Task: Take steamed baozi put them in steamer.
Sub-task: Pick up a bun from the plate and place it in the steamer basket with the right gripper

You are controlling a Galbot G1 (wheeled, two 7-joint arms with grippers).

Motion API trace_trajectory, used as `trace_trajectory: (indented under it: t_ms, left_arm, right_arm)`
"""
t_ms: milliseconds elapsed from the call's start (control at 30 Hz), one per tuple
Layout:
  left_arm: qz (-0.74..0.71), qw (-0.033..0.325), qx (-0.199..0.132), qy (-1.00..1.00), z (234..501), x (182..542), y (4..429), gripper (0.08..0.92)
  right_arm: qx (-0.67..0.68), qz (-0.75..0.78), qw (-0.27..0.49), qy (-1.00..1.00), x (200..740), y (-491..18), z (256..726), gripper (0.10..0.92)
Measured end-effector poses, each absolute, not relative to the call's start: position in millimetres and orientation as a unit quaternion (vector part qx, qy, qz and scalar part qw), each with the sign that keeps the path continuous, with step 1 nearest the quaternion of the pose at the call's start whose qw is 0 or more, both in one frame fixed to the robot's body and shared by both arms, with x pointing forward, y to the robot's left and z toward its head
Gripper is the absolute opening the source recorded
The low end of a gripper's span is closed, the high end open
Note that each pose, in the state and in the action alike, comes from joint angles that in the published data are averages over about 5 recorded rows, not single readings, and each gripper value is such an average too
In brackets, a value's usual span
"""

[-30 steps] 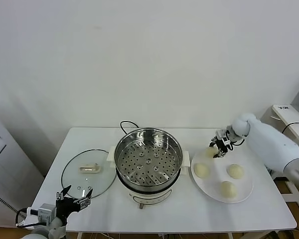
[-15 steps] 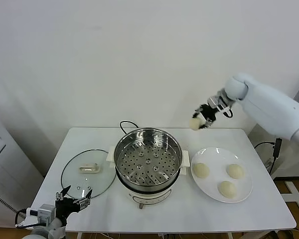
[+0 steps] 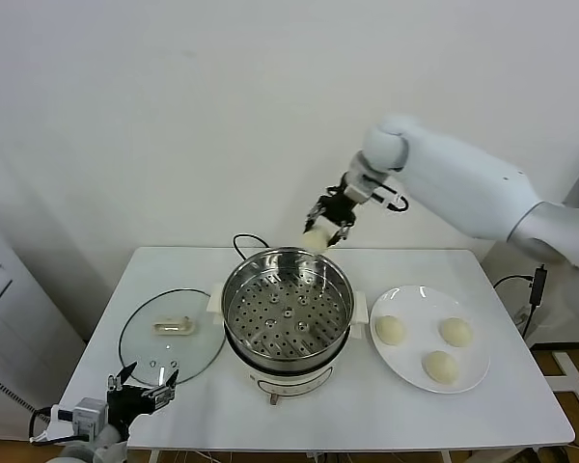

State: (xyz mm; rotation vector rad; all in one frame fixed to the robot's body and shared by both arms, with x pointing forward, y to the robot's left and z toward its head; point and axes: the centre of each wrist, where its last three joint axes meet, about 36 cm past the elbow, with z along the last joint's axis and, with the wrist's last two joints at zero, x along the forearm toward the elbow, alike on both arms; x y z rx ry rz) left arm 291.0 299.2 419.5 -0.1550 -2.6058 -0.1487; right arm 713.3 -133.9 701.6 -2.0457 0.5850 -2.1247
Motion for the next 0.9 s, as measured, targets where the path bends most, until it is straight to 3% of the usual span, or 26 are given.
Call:
trace_trajectory:
  t_ms: [900]
  left_arm:
    - [-0.054,0.260,-0.057,-0.962,417.2,294.2,300.1,0.823]
  right_arm:
    - [-0.657,-0.747,0.092,0.048,691.4,-61.0,619.7,0.535]
